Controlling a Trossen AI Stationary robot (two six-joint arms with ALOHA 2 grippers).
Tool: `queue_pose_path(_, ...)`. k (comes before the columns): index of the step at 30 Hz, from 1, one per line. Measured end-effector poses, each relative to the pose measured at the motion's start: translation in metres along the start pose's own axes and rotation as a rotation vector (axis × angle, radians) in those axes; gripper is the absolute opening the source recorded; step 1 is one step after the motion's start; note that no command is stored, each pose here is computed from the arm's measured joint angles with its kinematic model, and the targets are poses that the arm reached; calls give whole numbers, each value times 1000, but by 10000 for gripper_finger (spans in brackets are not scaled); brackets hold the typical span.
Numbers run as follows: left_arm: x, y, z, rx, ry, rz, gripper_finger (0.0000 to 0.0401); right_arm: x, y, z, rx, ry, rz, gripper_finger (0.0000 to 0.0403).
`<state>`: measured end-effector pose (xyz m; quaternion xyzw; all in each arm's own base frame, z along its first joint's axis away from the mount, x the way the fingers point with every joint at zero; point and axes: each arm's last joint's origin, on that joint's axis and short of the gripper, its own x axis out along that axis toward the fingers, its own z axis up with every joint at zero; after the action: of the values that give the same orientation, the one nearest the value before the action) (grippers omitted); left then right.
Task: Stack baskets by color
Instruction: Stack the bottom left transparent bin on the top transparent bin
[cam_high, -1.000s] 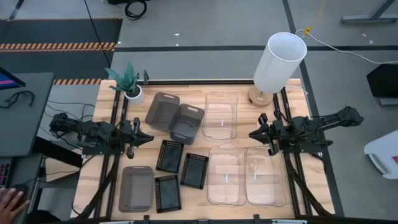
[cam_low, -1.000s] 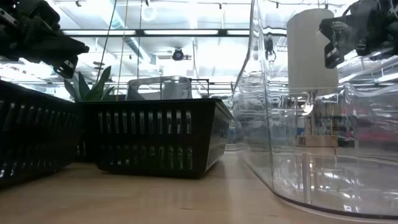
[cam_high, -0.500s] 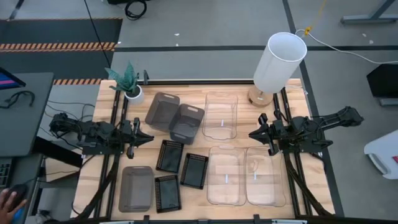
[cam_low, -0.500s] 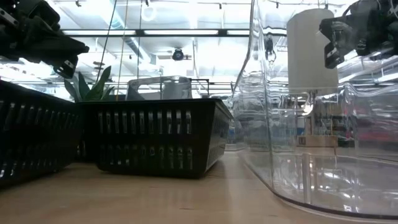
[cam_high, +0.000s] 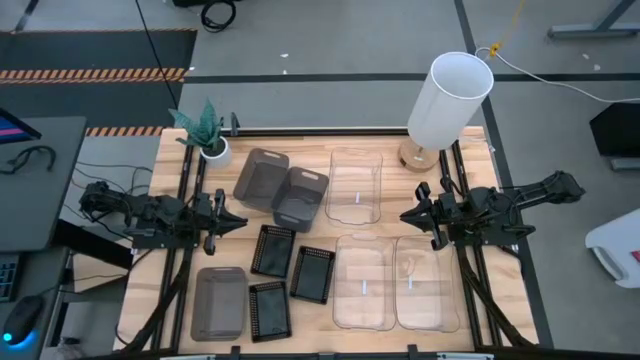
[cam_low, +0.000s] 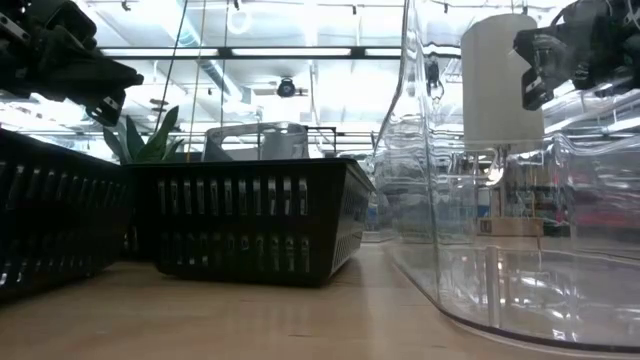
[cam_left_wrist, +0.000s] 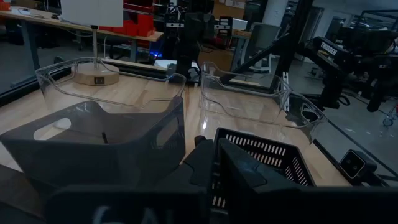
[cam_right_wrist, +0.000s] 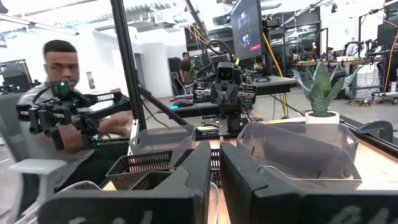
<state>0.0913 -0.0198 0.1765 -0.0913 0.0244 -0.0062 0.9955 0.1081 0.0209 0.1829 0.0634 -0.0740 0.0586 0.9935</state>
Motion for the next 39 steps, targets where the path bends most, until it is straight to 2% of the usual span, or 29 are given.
queue_pose_path(30, 0, 0, 0, 0, 0, 0, 36, 0, 0, 0, 0, 0, 0, 41)
queue_pose_path(39, 0, 0, 0, 0, 0, 0, 26, 0, 0, 0, 0, 0, 0, 41)
